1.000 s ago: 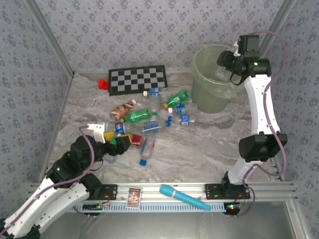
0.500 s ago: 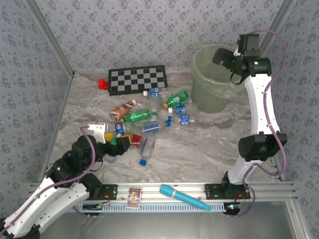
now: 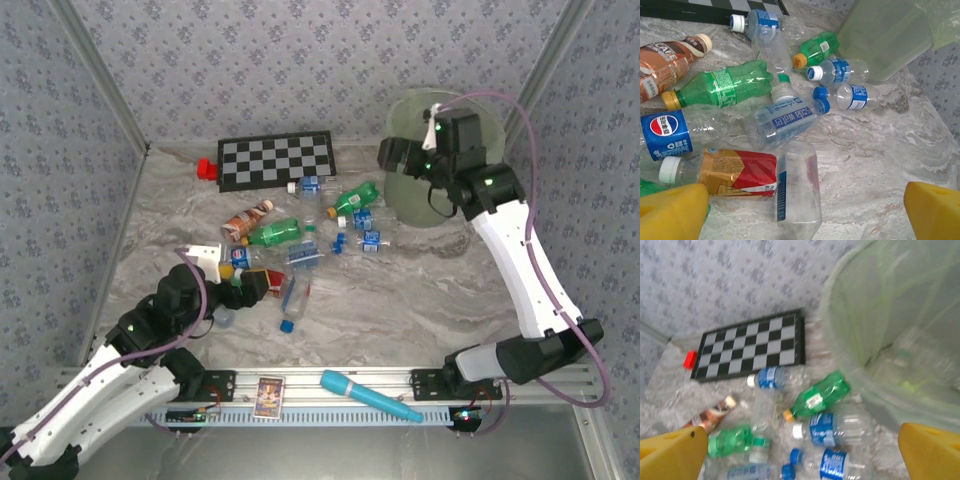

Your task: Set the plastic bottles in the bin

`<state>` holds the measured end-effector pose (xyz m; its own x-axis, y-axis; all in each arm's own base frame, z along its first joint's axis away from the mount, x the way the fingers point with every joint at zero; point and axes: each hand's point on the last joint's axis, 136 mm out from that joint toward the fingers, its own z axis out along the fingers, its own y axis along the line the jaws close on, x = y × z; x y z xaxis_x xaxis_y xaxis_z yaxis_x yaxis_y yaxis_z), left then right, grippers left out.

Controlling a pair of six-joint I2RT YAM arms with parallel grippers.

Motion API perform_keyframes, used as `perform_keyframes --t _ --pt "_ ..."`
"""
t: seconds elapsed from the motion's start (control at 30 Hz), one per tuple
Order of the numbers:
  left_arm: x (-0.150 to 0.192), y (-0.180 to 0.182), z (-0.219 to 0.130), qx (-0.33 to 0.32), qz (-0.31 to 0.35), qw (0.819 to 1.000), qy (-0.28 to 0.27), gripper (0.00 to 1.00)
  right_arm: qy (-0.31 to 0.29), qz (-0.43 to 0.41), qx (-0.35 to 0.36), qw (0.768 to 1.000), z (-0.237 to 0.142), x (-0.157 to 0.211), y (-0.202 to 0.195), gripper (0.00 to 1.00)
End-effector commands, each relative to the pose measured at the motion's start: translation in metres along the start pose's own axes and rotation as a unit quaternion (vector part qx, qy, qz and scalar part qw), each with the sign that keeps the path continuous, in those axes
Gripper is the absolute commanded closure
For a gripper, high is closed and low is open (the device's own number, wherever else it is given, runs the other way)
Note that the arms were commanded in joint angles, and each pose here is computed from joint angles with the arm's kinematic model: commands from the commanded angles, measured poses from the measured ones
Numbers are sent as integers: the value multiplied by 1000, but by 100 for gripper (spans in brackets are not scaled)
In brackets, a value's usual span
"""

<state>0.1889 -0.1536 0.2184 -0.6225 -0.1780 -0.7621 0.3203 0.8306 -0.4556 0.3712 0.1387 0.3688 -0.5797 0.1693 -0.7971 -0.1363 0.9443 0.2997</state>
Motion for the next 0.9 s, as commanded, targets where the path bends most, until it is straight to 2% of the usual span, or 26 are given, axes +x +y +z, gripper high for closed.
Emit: perform_keyframes --t 0.0,0.2,0.33,0.6,0.87 --pt "-3 0 6 -2 -6 1000 -10 0 -1 -28 -14 1000 4 20 18 0" --pt "5 -2 20 -2 -7 1000 13 0 57 -68 -26 996 24 76 44 0" --pt "4 7 23 -25 -13 1000 5 0 97 -98 -29 990 38 117 61 0" --pt "2 18 20 -55 -13 998 -5 0 179 -116 -47 976 60 203 93 0" --pt "3 25 14 -66 -14 998 -11 0 230 -107 -74 965 76 274 127 0"
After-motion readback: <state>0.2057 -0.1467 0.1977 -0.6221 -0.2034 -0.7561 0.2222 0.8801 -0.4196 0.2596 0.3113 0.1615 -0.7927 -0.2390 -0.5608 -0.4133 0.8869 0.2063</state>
